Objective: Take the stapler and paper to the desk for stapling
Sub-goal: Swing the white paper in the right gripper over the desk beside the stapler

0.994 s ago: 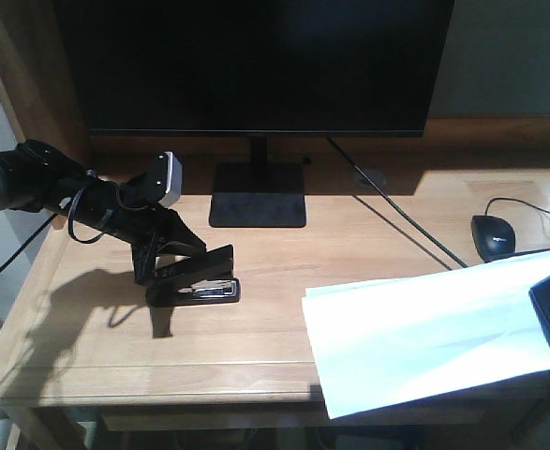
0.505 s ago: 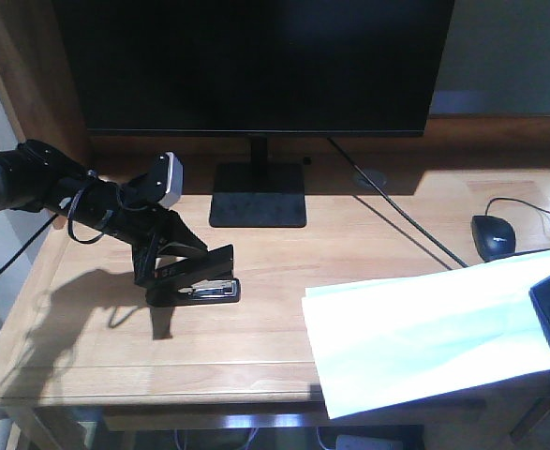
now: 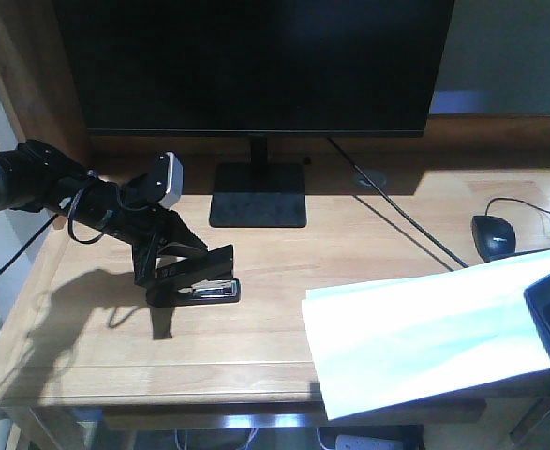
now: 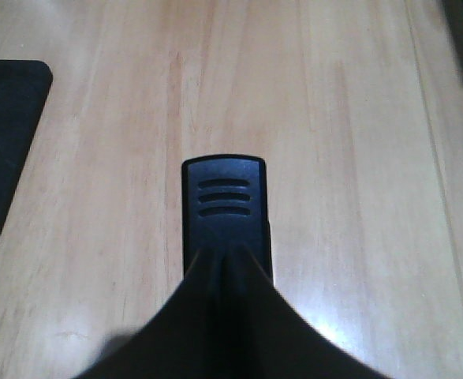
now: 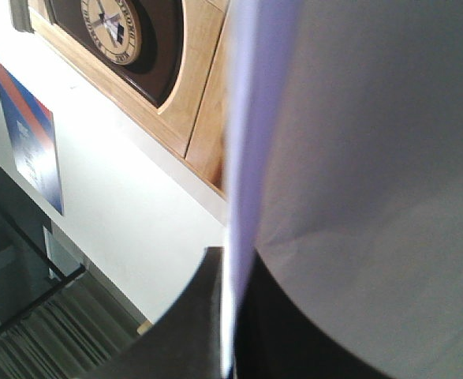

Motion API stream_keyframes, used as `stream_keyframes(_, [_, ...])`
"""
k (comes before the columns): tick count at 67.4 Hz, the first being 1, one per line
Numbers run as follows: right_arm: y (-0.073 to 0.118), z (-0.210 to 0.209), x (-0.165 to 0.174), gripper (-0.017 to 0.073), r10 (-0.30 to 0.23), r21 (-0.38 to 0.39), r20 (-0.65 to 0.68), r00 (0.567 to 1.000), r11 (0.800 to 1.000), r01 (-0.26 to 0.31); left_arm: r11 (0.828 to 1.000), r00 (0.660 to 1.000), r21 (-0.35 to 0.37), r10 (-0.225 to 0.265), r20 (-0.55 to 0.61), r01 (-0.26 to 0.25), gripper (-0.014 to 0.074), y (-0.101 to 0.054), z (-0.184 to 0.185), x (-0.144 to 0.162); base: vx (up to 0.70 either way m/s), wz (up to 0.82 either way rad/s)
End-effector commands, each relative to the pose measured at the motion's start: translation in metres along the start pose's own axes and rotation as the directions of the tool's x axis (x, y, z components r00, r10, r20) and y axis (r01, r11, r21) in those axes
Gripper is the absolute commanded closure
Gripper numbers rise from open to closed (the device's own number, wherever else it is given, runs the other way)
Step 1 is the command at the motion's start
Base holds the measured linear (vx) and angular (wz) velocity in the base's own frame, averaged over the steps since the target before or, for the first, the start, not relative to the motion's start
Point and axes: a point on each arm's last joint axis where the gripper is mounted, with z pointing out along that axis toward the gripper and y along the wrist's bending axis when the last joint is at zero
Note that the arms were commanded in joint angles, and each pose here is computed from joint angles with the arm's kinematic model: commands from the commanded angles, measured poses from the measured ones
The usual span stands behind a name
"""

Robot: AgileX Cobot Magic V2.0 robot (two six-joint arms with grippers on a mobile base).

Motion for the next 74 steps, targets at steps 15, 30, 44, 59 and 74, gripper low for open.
stream_keyframes(15, [0.007, -0.002, 0.02, 0.0564, -0.071, -0.09, -0.217, 0.974, 0.995, 0.053, 0.998, 0.997, -0.046, 0.033, 0.068, -0.03, 0.0601, 0.001, -0.022, -0.031, 0.0, 0.0])
stream_keyframes(30, [0.011, 0.016, 0.035, 0.0564, -0.212, -0.091, -0.55, 0.808, 0.977, 0.195, 0.998, 0.997, -0.047, 0.033, 0.068, -0.03, 0.0601, 0.001, -0.022, -0.031, 0.0, 0.0])
stream_keyframes(44, [0.011, 0.041, 0.036, 0.0564, -0.262, -0.101, -0.757, 0.599, 0.952, 0.288, 0.998, 0.997, -0.047, 0.033, 0.068, -0.03, 0.0601, 0.001, -0.022, -0.031, 0.0, 0.0])
stream_keyframes(59, [-0.004, 0.067, 0.035, 0.0564, -0.253, -0.102, -0.873, 0.418, 0.93, 0.352, 0.998, 0.997, -0.047, 0.033, 0.068, -0.03, 0.06, 0.001, -0.022, -0.031, 0.0, 0.0])
stream_keyframes(74, [-0.021, 0.094, 0.032, 0.0564, -0.226, -0.063, -0.891, 0.394, 0.921, 0.386, 0.998, 0.997, -0.047, 0.033, 0.068, -0.03, 0.06, 0.001, -0.022, -0.031, 0.0, 0.0])
